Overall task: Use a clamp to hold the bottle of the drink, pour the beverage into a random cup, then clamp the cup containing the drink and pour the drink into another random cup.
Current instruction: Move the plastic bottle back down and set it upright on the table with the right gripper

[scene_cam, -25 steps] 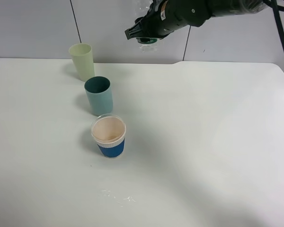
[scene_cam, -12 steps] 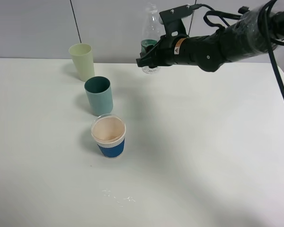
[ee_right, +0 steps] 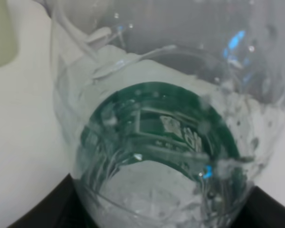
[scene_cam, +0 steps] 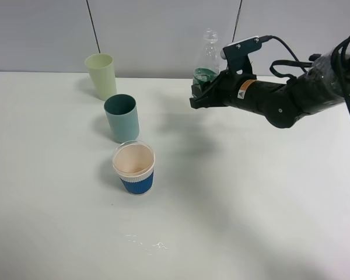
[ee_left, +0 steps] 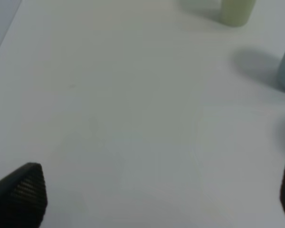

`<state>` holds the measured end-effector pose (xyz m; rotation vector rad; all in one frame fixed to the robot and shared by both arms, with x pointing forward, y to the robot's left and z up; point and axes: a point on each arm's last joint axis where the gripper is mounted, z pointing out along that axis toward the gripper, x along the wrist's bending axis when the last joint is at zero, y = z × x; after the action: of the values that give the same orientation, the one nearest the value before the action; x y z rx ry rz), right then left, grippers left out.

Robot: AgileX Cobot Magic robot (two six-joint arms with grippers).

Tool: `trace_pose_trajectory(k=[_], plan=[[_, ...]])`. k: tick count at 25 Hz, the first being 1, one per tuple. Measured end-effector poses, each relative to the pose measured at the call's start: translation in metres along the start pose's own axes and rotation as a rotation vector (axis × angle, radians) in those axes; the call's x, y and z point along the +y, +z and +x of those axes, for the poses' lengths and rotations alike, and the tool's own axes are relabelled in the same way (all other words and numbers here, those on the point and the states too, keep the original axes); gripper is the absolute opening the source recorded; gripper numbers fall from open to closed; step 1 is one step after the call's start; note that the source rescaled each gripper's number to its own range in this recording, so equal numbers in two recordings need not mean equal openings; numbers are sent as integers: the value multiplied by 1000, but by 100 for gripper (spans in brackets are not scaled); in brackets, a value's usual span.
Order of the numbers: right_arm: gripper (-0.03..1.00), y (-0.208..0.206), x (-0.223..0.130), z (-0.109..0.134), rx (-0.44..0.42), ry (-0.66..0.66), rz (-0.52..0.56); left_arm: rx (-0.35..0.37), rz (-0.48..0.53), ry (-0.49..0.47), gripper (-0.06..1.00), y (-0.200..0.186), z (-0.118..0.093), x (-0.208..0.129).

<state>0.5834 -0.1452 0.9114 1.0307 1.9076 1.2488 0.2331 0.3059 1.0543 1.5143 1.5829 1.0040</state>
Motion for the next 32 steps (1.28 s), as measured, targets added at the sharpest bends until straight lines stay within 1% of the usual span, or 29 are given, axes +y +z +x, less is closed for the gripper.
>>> trace_pose_trajectory(k=[5,9,16,24,32], plan=[[0,-14,-22,-12,-90,5,32,0,0,0,100,0,0,0],[0,-27,-37,-18,-129,20,39,0,0,0,100,0,0,0],[0,-37,-52,-21,-172,30,-46,0,0,0,100,0,0,0],[0,-30,-77,-19,-171,34,-6,0,0,0,100,0,0,0],[0,-28,-83,-19,-172,31,-24,0,0,0,100,0,0,0]])
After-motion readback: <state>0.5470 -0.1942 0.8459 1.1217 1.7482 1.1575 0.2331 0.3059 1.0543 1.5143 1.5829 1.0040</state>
